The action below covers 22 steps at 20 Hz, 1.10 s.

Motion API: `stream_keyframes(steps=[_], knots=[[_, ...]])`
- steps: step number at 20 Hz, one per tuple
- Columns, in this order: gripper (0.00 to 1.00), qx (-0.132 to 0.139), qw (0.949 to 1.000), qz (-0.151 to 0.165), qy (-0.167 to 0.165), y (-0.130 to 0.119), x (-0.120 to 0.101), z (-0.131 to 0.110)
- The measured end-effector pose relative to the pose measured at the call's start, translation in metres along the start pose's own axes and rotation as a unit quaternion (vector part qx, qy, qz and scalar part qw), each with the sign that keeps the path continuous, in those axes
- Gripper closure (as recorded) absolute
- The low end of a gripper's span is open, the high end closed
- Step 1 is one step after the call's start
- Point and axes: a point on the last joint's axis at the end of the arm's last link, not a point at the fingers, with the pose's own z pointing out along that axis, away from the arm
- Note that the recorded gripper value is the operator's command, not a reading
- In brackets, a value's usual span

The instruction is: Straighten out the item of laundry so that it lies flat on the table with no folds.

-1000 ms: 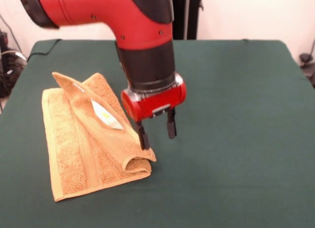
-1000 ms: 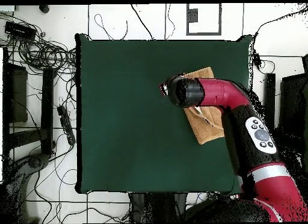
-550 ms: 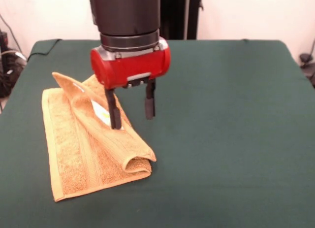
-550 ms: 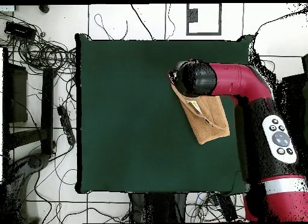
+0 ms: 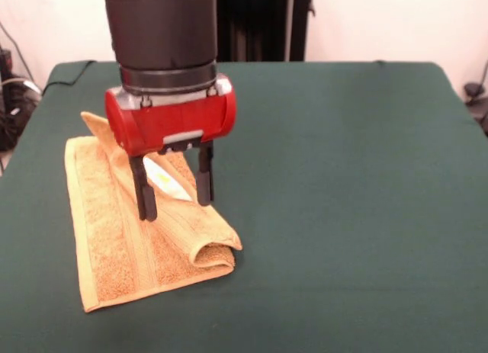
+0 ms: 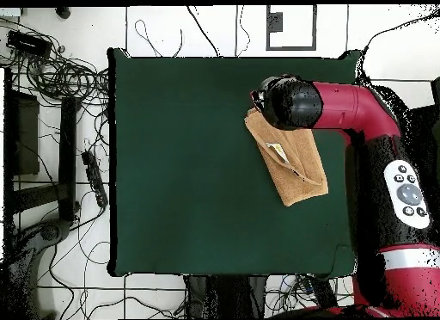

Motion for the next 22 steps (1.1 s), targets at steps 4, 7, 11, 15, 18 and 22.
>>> stream_keyframes(steps=[4, 7, 11, 15, 18, 22], knots=[[0.0, -0.008, 0.9999, 0.004, 0.004, 0.002, 0.005, 0.015], [0.0, -0.018, 0.9998, 0.007, 0.01, 0.008, 0.012, 0.029], [0.0, -0.029, 0.9994, 0.009, 0.016, 0.015, 0.018, 0.043], [0.0, -0.039, 0.9989, 0.012, 0.022, 0.022, 0.025, 0.056], [0.0, -0.046, 0.9985, 0.013, 0.026, 0.027, 0.03, 0.065], [0.0, -0.059, 0.9976, 0.016, 0.034, 0.036, 0.039, 0.082]])
